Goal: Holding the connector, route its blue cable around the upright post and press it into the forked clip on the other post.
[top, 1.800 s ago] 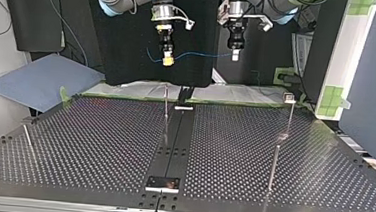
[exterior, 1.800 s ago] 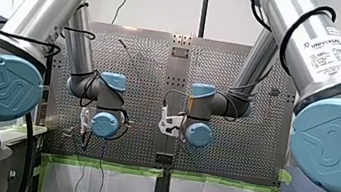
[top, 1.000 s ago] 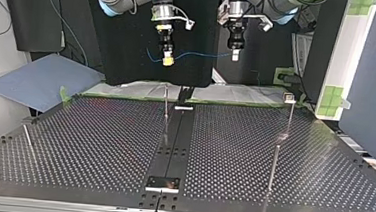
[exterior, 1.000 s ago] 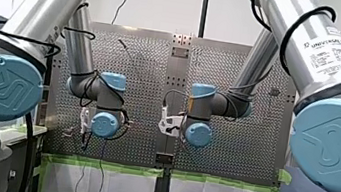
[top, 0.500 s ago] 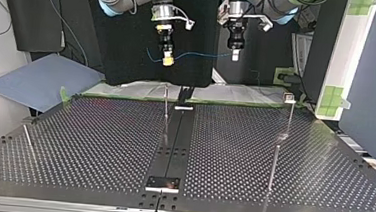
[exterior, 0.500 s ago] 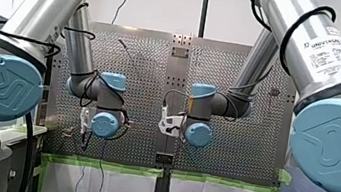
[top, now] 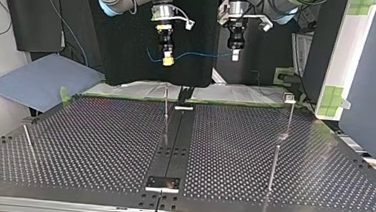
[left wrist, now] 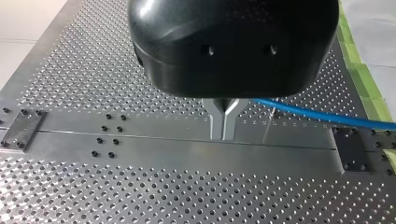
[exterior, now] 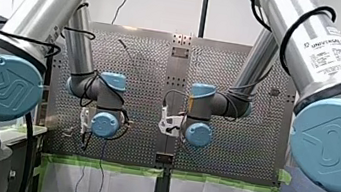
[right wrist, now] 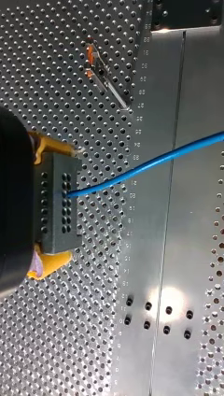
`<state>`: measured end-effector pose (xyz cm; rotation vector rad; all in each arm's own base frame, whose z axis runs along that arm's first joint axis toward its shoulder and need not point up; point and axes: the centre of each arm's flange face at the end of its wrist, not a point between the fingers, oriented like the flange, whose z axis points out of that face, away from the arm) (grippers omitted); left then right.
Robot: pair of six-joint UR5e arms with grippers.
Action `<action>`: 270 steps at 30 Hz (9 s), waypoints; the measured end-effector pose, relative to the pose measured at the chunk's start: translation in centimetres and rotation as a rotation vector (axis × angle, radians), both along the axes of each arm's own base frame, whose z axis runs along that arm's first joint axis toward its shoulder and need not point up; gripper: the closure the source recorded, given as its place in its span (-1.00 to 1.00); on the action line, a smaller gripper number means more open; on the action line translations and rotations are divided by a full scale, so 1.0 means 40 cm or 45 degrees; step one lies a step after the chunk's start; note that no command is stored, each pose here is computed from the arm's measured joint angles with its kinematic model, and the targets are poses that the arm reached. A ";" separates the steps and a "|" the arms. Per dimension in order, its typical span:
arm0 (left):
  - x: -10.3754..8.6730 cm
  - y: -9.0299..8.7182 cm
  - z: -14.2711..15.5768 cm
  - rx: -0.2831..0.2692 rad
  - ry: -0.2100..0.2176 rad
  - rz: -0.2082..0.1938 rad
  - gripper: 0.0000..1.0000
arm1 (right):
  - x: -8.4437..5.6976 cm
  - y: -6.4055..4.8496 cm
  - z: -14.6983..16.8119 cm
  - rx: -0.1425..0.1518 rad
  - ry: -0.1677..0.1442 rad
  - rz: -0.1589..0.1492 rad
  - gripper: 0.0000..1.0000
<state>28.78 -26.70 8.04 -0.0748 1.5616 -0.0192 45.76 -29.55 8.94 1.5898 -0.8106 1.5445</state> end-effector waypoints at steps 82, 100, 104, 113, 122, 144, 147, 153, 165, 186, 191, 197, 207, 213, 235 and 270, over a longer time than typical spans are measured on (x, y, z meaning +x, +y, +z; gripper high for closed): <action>0.000 0.000 0.000 0.000 0.000 0.000 1.00 | 0.000 0.000 0.000 0.000 0.000 0.000 1.00; 0.000 0.000 0.000 0.000 0.000 0.000 1.00 | 0.000 0.000 0.000 0.000 0.000 0.000 1.00; 0.000 0.000 0.000 0.000 0.000 0.000 1.00 | 0.000 0.000 0.000 0.000 0.000 0.000 1.00; 0.000 0.000 0.000 0.000 0.000 0.000 1.00 | 0.000 0.000 0.000 0.000 0.000 0.000 1.00; 0.000 0.000 0.001 0.001 0.000 0.001 1.00 | 0.000 0.000 0.000 0.000 0.000 0.000 1.00; 0.000 0.000 0.001 0.002 0.000 0.002 1.00 | 0.018 0.063 -0.162 0.098 0.111 0.045 1.00; -0.001 0.004 -0.003 0.008 0.004 0.002 0.90 | 0.018 0.063 -0.163 0.098 0.112 0.045 1.00; -0.019 0.049 -0.055 0.093 0.063 0.005 0.90 | 0.018 0.063 -0.164 0.099 0.112 0.045 1.00; -0.064 0.129 -0.147 0.292 0.224 0.053 0.90 | 0.018 0.063 -0.164 0.099 0.112 0.045 1.00; 0.034 0.072 -0.091 0.224 0.120 0.028 0.90 | 0.015 -0.084 -0.058 0.111 -0.032 -0.151 1.00; 0.077 0.064 -0.037 0.140 0.079 0.059 0.90 | 0.034 -0.134 0.049 0.094 -0.146 -0.222 1.00; 0.098 0.069 0.015 0.061 0.056 0.097 0.90 | 0.047 -0.154 0.150 0.096 -0.246 -0.229 1.00; 0.154 0.069 0.122 -0.082 -0.022 0.190 0.90 | 0.090 -0.177 0.319 0.074 -0.372 -0.133 1.00; 0.189 0.069 0.199 -0.171 -0.078 0.229 0.90 | 0.112 -0.187 0.443 0.026 -0.404 -0.071 1.00; 0.277 0.076 0.533 -0.370 -0.289 0.298 0.90 | 0.171 -0.224 0.595 0.052 -0.337 0.114 1.00; 0.299 0.239 1.004 -0.491 -0.529 0.336 0.90 | 0.302 -0.264 0.863 -0.076 -0.397 0.305 1.00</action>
